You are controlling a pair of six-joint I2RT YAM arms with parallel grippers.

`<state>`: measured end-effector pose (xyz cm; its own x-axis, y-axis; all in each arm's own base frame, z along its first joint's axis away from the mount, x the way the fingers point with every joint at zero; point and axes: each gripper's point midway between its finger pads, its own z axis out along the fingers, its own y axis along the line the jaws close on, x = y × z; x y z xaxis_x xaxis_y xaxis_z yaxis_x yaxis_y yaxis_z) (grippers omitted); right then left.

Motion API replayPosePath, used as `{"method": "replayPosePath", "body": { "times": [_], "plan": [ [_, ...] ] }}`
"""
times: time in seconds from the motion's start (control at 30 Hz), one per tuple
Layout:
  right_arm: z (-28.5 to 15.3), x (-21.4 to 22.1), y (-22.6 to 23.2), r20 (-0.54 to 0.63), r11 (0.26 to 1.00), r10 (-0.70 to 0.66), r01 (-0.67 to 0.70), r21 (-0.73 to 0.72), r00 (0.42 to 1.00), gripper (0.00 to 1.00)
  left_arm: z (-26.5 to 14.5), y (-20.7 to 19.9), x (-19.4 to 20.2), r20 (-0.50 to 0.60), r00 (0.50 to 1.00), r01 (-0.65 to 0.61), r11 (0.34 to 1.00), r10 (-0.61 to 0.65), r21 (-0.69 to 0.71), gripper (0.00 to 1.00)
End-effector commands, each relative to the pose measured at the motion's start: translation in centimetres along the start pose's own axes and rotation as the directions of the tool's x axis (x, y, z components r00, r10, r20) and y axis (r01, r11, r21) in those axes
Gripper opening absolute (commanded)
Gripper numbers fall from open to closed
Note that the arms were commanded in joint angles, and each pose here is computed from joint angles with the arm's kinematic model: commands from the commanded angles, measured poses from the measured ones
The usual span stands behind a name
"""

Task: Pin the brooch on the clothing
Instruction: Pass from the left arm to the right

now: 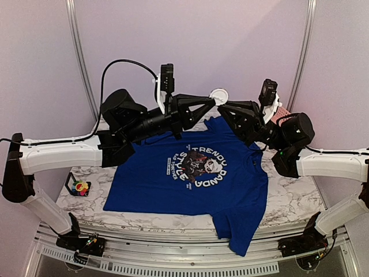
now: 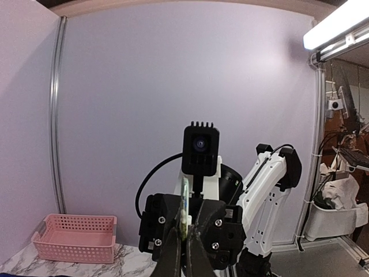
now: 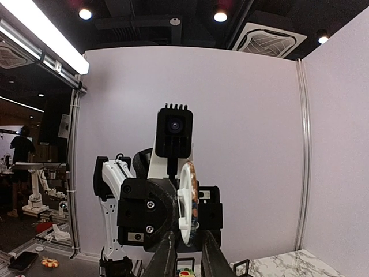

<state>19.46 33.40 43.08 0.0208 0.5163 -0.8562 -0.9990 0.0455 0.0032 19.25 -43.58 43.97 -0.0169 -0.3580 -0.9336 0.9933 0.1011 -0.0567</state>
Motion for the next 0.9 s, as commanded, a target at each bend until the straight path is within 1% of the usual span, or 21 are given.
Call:
{"method": "replayPosePath", "body": {
  "times": [0.0,0.1,0.23,0.4,0.43,0.47,0.53,0.57,0.6,0.67,0.7,0.73,0.8,0.87],
  "plan": [
    [0.7,-0.8,0.6,0.003,0.999,-0.014,0.014,-0.033,1.0,0.1,0.8,-0.8,-0.2,0.01,1.0,-0.006,1.0,0.005,0.02,0.0],
    [0.8,-0.8,0.6,-0.001,0.999,-0.017,0.017,-0.039,1.0,0.03,0.8,-0.8,0.0,0.003,1.0,-0.003,1.0,0.003,0.022,0.0],
    [0.8,-0.7,0.7,-0.016,0.999,-0.013,0.013,-0.04,1.0,0.0,0.8,-0.7,0.5,-0.017,1.0,0.009,1.0,-0.008,0.017,0.0],
    [0.5,-0.5,0.7,-0.027,0.999,-0.026,0.025,-0.026,0.999,0.0,0.8,-0.9,0.8,-0.028,1.0,0.003,1.0,-0.003,0.023,0.0],
    [0.5,-0.3,0.5,-0.043,1.0,-0.021,0.021,-0.014,0.999,0.0,0.6,-0.9,1.1,-0.04,0.999,-0.007,1.0,0.008,0.024,0.05],
    [0.4,-0.4,0.5,-0.058,1.0,-0.028,0.028,-0.001,0.998,0.0,0.3,-0.9,1.4,-0.053,0.998,-0.022,0.999,0.024,0.028,0.24],
    [0.1,1.5,-0.6,-0.177,0.998,-0.006,0.017,0.06,0.984,0.0,-0.7,-0.9,2.1,-0.094,0.992,-0.077,0.996,0.081,0.048,0.65],
    [-0.1,1.4,-0.7,-0.227,0.996,-0.017,0.036,0.078,0.974,0.0,-1.5,-0.4,2.6,-0.126,0.986,-0.108,0.993,0.113,0.046,0.78],
    [-0.5,1.6,-0.9,-0.288,0.995,-0.009,0.038,0.097,0.958,0.0,-2.2,0.0,3.1,-0.161,0.975,-0.145,0.988,0.151,0.045,0.84],
    [-1.7,2.4,-0.7,-0.434,0.993,-0.026,0.072,0.089,0.901,0.0,-3.7,0.9,4.3,-0.26,0.939,-0.218,0.975,0.224,0.05,0.9],
    [-2.4,2.9,-0.6,-0.519,0.993,-0.003,0.064,0.101,0.855,0.0,-4.4,1.1,4.7,-0.303,0.917,-0.253,0.965,0.26,0.063,0.92],
    [-3.3,3.4,-0.4,-0.598,0.991,-0.02,0.095,0.095,0.801,0.0,-5.0,1.1,5.0,-0.343,0.893,-0.279,0.957,0.29,0.082,0.93],
    [-4.5,3.9,-0.1,-0.708,0.991,0.023,0.079,0.11,0.706,0.0,-6.1,0.7,5.8,-0.424,0.846,-0.292,0.947,0.322,0.137,0.94],
    [-5.4,4.5,0.8,-0.779,0.995,0.052,0.038,0.097,0.625,0.0,-7.3,0.2,7.2,-0.515,0.801,-0.247,0.952,0.306,0.182,0.95]
  ]
}}
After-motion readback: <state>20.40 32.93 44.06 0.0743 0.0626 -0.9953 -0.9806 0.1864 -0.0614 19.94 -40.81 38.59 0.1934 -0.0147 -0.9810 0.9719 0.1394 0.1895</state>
